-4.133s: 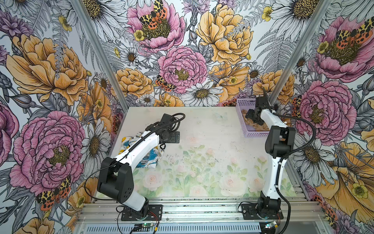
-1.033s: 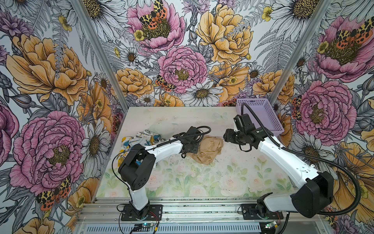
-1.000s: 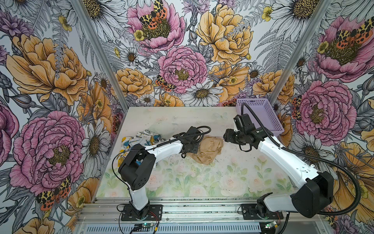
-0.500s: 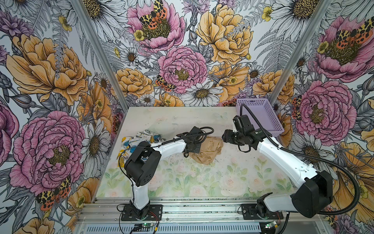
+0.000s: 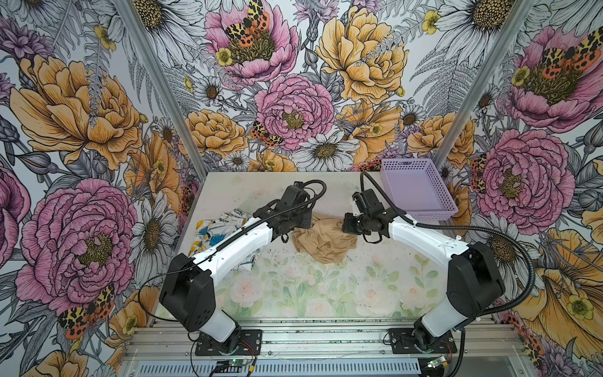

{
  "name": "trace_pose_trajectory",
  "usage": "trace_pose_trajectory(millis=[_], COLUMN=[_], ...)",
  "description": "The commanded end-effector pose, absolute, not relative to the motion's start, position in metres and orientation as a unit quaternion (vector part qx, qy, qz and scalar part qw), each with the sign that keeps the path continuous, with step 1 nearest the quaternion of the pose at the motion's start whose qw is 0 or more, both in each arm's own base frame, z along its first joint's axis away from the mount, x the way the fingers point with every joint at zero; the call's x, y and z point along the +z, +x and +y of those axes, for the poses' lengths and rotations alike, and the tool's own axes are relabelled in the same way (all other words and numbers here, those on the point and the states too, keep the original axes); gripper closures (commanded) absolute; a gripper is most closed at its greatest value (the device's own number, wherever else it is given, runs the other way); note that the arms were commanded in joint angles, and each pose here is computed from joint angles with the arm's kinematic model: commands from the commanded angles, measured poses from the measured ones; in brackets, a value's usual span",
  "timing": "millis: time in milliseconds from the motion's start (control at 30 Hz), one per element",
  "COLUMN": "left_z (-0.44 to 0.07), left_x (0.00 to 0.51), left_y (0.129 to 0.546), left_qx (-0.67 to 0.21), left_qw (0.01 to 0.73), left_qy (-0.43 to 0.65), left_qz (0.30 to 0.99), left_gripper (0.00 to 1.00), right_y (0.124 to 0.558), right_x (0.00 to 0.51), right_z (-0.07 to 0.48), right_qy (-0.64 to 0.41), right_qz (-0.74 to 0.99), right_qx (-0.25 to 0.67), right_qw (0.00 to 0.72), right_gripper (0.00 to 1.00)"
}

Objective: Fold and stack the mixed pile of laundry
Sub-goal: 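Lift the beige garment high with both grippers, shaking it out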

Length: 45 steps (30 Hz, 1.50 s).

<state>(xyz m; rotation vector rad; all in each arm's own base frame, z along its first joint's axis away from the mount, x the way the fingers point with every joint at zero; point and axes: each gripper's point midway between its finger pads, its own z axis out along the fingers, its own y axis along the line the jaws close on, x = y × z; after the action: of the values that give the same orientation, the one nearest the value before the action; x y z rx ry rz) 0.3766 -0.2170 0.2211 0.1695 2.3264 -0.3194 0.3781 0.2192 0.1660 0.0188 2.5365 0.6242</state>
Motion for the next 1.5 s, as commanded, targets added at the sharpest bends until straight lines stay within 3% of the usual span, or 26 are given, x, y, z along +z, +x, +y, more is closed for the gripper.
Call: trace_pose_trajectory(millis=[0,233,433,600,800,933,1100,1467], left_z=[-0.185,-0.152,-0.133,-0.117,-0.097,-0.106,-0.130,-0.152], left_x=[0.298,0.410,0.461,0.502,0.545,0.550,0.527,0.486], left_y=[0.396,0.400,0.379,0.359,0.328,0.315,0.322,0.431], left_qx=[-0.141,-0.149,-0.151,-0.143,-0.128,-0.137,-0.145,-0.170], left_qw=[0.458,0.557,0.607,0.649,0.693,0.695,0.671,0.644], left_qy=[0.032,0.023,0.015,0.001,-0.015,-0.002,0.018,0.015], left_qz=[0.877,0.816,0.780,0.748,0.709,0.706,0.727,0.746], left_gripper=[1.00,1.00,1.00,1.00,1.00,1.00,1.00,1.00], right_y=[0.409,0.412,0.392,0.383,0.379,0.386,0.388,0.397], right_x=[0.256,0.367,0.416,0.436,0.415,0.393,0.370,0.392], right_z=[0.209,0.195,0.197,0.222,0.277,0.281,0.242,0.187], right_qy=[-0.002,-0.038,-0.073,-0.111,-0.180,-0.183,-0.142,-0.094], right_qz=[0.890,0.827,0.792,0.774,0.772,0.783,0.805,0.802], right_qx=[0.258,0.290,0.314,0.365,0.425,0.432,0.400,0.351], right_qw=[0.375,0.479,0.518,0.505,0.438,0.409,0.415,0.475], right_gripper=[1.00,1.00,1.00,1.00,1.00,1.00,1.00,1.00])
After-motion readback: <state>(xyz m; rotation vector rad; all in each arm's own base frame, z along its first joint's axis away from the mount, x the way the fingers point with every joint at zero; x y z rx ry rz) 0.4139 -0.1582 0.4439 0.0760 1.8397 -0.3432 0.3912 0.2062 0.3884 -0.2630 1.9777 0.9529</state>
